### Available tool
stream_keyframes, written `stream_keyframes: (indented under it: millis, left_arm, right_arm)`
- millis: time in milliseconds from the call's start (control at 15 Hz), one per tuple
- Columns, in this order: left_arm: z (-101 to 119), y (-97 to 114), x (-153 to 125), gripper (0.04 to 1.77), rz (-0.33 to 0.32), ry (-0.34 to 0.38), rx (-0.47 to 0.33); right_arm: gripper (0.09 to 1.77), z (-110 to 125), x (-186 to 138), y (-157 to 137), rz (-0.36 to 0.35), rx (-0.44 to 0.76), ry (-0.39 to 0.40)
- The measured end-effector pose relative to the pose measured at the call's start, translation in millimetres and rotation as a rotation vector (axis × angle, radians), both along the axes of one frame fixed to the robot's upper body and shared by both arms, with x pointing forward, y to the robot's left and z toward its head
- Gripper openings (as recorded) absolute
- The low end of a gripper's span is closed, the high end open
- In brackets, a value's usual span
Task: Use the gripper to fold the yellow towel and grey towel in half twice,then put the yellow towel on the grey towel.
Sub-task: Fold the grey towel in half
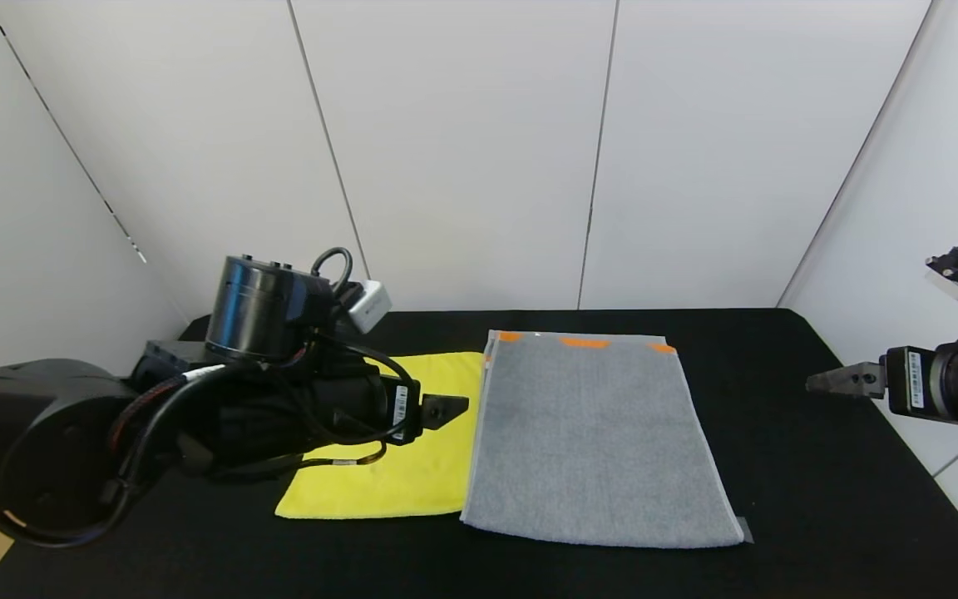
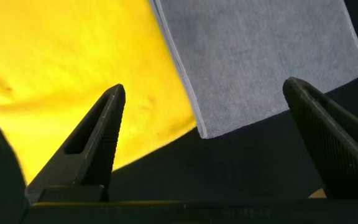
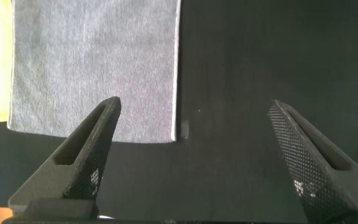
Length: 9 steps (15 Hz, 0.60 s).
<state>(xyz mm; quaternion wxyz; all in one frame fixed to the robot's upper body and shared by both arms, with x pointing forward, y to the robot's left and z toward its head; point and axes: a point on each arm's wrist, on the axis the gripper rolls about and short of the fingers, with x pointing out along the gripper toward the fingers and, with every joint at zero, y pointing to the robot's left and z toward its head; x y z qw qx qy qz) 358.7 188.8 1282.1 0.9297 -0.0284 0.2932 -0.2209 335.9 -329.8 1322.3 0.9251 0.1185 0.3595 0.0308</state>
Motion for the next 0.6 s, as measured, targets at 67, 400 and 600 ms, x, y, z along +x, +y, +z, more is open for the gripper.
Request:
stream_keyframes:
  millis: [67,400,600]
  left_arm:
    - [-8,-4,3,1.76,-0.003,0.026,-0.002]
    - [-43,-21,19,1.76,-0.021,0.109,0.027]
    - [-62,-28,25,1.76,-0.05,0.163,0.009]
  right_arm:
    - [1.71,-2,7,0,0.003,0.004,0.008]
    - [1.71,-23,35,0,0.006,0.003,0.085]
    - [1.71,-35,44,0,0.005,0.002,0.129]
